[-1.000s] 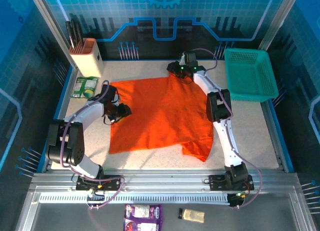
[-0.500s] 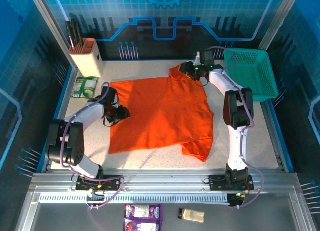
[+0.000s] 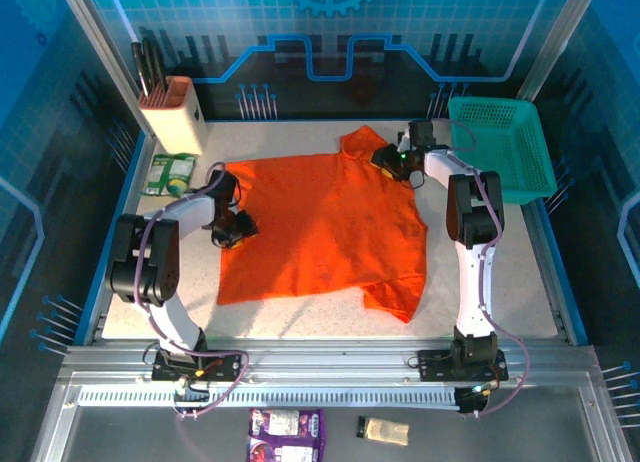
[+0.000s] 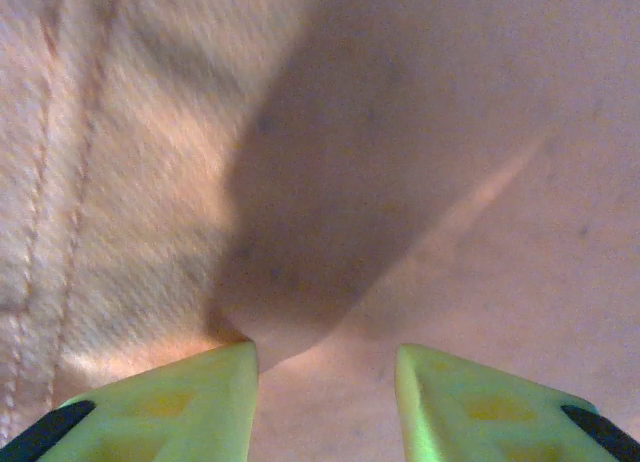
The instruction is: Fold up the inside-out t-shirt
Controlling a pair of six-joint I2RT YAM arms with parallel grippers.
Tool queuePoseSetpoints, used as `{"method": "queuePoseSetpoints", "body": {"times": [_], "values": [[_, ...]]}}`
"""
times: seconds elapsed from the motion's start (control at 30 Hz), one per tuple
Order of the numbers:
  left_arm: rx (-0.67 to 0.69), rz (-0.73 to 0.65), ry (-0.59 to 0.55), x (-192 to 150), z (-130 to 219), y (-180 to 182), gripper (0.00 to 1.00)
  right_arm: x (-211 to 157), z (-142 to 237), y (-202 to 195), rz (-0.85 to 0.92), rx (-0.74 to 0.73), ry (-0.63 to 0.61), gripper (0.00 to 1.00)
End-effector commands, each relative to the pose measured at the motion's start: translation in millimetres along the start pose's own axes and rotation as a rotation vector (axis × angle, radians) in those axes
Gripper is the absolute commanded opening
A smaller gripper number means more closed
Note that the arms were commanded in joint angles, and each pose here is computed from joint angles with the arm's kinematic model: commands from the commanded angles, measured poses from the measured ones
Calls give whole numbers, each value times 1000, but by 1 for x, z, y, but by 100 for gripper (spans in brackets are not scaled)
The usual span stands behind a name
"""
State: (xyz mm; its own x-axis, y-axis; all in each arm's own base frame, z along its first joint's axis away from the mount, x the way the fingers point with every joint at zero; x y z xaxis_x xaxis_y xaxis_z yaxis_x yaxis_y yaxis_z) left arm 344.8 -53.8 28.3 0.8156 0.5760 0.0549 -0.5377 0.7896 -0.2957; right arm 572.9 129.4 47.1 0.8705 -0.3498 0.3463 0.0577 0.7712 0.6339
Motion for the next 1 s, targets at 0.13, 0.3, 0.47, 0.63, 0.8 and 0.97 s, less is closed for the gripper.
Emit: {"method": "queuePoseSetpoints", "body": {"times": [0.13,0.3,0.47,0.63,0.8,0.97], "values": [[-32,14,-16,43,-12,-19,41,17,1,-63,-98,-116,-13,51],[-84,2,-35,72,-17,-40,41,38,21,-52,-51,-112,-51,51],[-133,-6,-56,87,-1,-58,40,54,56,2,72,-52,-58,51],[-210,-27,-98,78,44,-73,41,35,102,53,162,-36,-56,51],[-278,-85,-86,39,75,-85,41,-26,140,75,198,-48,-4,50],[-332,-183,-15,-27,81,-102,40,-118,170,71,241,-109,105,49]]}}
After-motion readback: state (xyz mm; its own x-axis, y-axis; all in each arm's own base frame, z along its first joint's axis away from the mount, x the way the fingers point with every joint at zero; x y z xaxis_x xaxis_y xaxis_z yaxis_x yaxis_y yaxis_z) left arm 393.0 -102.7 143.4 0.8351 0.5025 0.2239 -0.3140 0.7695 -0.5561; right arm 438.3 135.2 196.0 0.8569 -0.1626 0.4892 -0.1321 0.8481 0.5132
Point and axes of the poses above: each hand's point on the last joint's axis, 136 mm out from that joint toward the fingers, its own z axis back along the fingers, its own y axis along the line the jaws close on, x = y × z, the point moved 1 cm from there along z, back along the fingers, and after that the axes turned 6 degrees about z, right-handed, at the moved point
